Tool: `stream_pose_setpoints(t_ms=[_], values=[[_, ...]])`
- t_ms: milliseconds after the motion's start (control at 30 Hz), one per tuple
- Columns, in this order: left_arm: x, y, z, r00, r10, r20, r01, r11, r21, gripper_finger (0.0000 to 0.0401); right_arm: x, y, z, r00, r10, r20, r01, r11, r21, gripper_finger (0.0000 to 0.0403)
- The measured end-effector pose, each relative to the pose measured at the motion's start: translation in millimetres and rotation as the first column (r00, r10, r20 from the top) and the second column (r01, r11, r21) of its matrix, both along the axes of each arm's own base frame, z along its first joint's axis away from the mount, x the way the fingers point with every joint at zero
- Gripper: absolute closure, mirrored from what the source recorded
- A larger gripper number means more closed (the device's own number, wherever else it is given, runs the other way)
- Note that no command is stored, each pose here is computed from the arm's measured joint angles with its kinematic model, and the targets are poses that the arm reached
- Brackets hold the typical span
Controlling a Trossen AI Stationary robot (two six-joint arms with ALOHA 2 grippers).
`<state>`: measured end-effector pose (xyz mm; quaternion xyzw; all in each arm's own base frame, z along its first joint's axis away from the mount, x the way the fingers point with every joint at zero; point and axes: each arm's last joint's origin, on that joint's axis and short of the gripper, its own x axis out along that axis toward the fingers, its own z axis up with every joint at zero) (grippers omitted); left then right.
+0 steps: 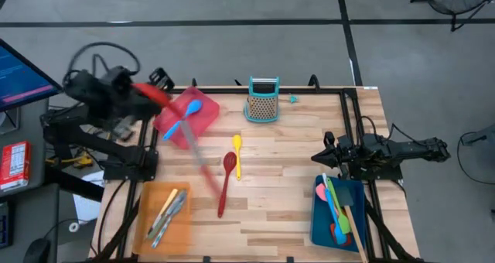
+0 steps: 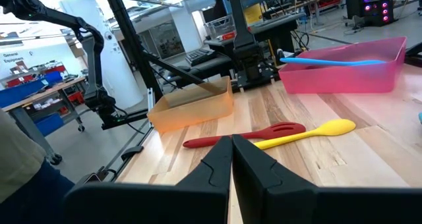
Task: Pick & Place Kitchen Items
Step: Put the red silver slotted spoon into the red bin
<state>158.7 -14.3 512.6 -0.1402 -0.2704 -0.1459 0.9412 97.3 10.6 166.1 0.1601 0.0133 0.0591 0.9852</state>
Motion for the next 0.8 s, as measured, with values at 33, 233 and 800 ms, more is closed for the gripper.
stream_pose_setpoints(t_ms=[33,233,800], values=[[3.2,2.2,-4.3,0.996,0.082,-0.044,-0.081,0.996,0.025,0.04,0.0,0.0,0.0,1.0,0.0,0.0,0.0,1.0,0.0,0.0393],[21.4,15.4,-31.9,0.751,0.602,-0.271,-0.538,0.796,0.277,0.04,0.0,0.0,0.0,1.0,0.0,0.0,0.0,1.0,0.0,0.0393],[101.0,31.5,-65.3,-0.032,0.956,0.293,-0.145,-0.294,0.945,0.04,0.0,0.0,0.0,1.0,0.0,0.0,0.0,1.0,0.0,0.0393]])
